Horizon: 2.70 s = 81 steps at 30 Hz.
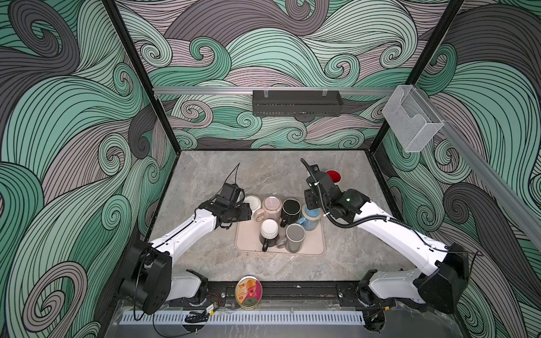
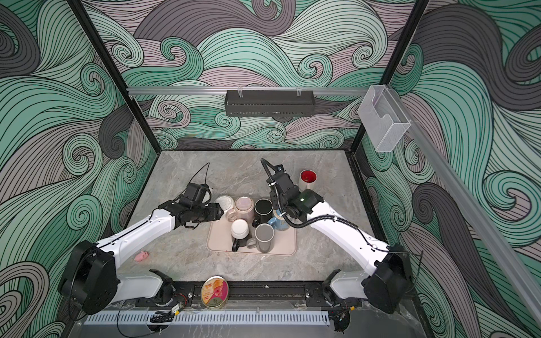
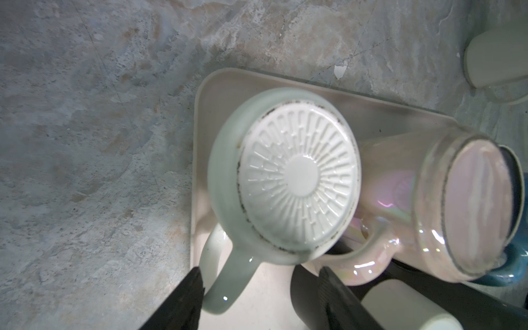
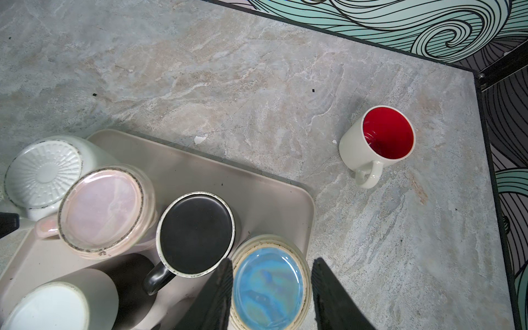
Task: Turn the mug right side up
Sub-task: Pick up the mug from the tray.
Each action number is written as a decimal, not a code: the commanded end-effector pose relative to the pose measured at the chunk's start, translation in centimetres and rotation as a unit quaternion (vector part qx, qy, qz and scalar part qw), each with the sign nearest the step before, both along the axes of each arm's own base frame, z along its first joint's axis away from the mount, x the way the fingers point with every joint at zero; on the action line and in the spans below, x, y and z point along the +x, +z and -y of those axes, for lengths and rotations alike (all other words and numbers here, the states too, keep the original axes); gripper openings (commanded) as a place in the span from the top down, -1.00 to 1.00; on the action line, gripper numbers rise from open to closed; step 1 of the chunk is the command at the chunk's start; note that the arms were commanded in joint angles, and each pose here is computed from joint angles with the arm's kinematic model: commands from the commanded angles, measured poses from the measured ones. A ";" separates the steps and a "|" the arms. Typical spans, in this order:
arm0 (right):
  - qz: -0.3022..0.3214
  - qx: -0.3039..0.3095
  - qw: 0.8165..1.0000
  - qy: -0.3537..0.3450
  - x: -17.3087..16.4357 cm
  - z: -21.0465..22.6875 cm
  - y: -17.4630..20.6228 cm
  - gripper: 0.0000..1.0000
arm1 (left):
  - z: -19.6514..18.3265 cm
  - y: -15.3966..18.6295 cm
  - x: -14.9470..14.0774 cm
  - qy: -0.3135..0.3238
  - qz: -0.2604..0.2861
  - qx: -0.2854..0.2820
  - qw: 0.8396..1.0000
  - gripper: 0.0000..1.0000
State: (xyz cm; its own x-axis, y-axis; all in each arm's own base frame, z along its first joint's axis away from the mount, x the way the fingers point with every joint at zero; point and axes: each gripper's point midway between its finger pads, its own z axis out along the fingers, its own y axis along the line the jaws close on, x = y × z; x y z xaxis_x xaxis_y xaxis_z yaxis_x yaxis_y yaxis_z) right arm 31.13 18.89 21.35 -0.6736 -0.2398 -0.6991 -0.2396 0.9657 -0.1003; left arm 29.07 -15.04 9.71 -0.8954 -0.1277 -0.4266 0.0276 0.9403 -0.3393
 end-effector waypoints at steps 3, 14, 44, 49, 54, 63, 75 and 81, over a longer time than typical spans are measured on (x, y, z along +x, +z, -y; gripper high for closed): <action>-0.006 0.001 1.000 -0.004 0.1 -0.3 -0.8 0.05 | 0.1 0.0 -0.3 0.000 -0.017 -0.006 1.000 -0.22; -0.017 0.014 1.000 0.005 0.6 -1.6 -1.9 0.08 | -0.6 -0.3 0.2 -0.005 -0.013 0.026 1.000 -0.29; -0.036 0.023 0.999 0.010 0.7 -2.6 -3.6 0.15 | -0.5 -2.5 1.6 -0.037 -0.008 0.118 0.992 0.02; -0.036 0.023 0.999 0.010 0.6 -2.7 -3.8 0.16 | -0.4 -3.0 1.9 -0.044 -0.009 0.132 0.990 0.09; -0.038 0.026 0.999 0.010 0.6 -2.7 -4.1 0.16 | -0.1 -3.4 2.1 -0.048 -0.006 0.140 0.989 0.26; -0.040 0.031 0.999 0.013 0.2 -2.9 -4.3 0.16 | 0.4 -3.6 2.2 -0.050 0.001 0.153 0.987 0.45; -0.037 0.034 0.999 0.014 -0.1 -2.8 -4.1 0.16 | 0.0 -3.1 2.5 -0.036 0.012 0.168 0.985 0.33; -0.038 0.034 0.999 0.015 -0.2 -2.8 -4.0 0.17 | 0.2 -2.7 2.7 -0.038 0.021 0.163 0.986 0.21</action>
